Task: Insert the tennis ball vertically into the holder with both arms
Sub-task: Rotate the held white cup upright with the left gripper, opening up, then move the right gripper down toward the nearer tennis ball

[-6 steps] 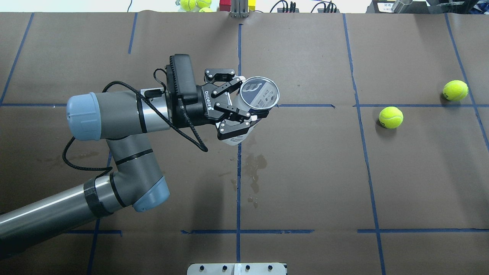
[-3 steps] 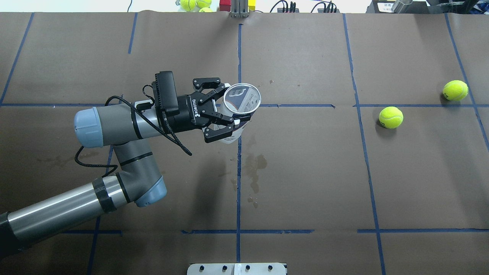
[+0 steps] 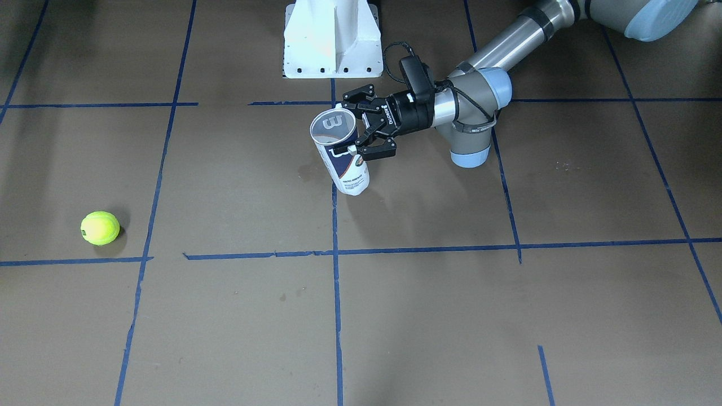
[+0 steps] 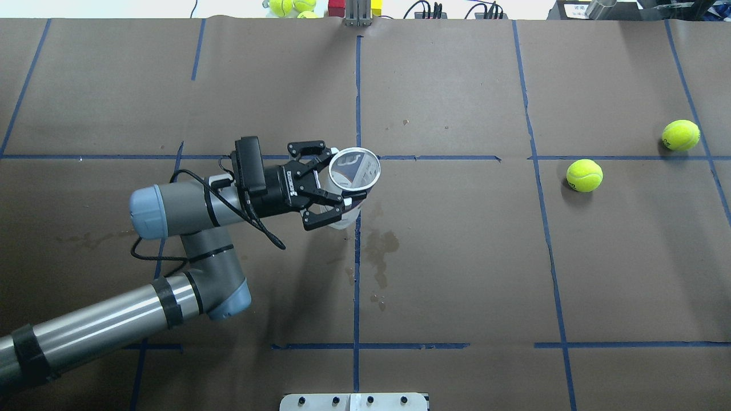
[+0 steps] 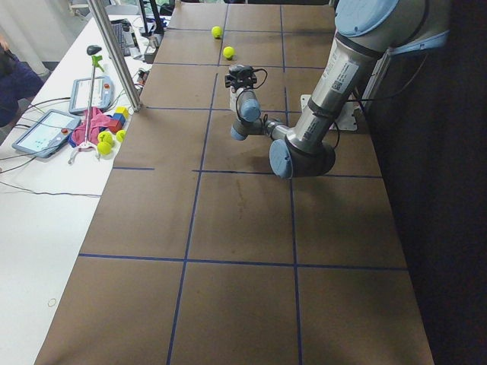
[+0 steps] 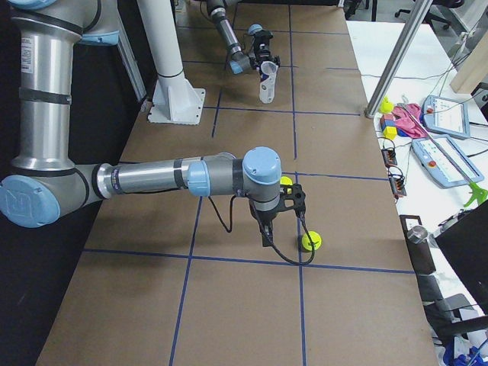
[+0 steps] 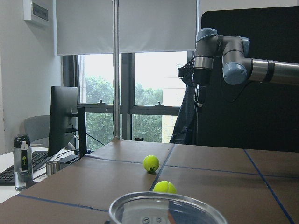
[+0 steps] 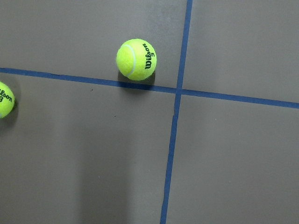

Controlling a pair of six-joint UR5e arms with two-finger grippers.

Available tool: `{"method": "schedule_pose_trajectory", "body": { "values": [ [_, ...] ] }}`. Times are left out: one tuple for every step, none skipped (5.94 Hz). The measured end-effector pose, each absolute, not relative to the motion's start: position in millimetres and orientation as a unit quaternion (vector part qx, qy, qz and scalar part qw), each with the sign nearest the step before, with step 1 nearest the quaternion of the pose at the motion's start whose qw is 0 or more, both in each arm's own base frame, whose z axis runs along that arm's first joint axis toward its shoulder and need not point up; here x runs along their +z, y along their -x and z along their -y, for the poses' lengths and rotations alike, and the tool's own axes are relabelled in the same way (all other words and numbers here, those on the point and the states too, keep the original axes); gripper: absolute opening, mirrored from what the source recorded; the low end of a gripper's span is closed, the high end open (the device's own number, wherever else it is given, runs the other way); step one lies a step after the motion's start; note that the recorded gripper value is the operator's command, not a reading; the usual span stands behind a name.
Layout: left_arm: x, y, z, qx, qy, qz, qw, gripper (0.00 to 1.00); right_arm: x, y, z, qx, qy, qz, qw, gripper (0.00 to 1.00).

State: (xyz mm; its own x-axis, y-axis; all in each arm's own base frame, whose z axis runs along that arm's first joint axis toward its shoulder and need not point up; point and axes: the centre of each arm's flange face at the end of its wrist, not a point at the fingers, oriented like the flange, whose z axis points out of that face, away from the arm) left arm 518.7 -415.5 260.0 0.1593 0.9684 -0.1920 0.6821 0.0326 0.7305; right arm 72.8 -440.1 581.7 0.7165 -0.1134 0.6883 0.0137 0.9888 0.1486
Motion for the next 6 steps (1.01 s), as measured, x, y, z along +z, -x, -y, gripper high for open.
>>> {"method": "schedule_pose_trajectory", "body": {
  "values": [
    [264.4, -531.1, 400.3, 0.185, -0.665, -0.628, 0.359, 0.47, 580.0, -72.8, 439.9, -0.035, -0.068, 0.375, 0.924, 1.0],
    [266.1, -536.5, 392.0, 0.178, -0.665, -0.633, 0.355, 0.47, 572.8, -72.7, 441.0, -0.038, -0.075, 0.375, 0.923, 1.0],
    [266.4, -537.3, 389.4, 0.175, -0.665, -0.635, 0.352, 0.47, 558.5, -71.9, 443.7, -0.044, -0.088, 0.376, 0.922, 1.0],
    [266.6, -537.1, 389.2, 0.174, -0.666, -0.635, 0.351, 0.47, 539.5, -66.9, 448.9, -0.053, -0.102, 0.382, 0.917, 1.0],
    [266.6, -537.1, 389.0, 0.173, -0.666, -0.635, 0.351, 0.47, 515.6, -51.4, 462.8, -0.053, -0.106, 0.393, 0.912, 1.0],
    [266.5, -536.9, 389.0, 0.173, -0.666, -0.636, 0.35, 0.47, 489.9, -21.3, 487.2, -0.059, -0.104, 0.401, 0.908, 1.0]
  ]
}}
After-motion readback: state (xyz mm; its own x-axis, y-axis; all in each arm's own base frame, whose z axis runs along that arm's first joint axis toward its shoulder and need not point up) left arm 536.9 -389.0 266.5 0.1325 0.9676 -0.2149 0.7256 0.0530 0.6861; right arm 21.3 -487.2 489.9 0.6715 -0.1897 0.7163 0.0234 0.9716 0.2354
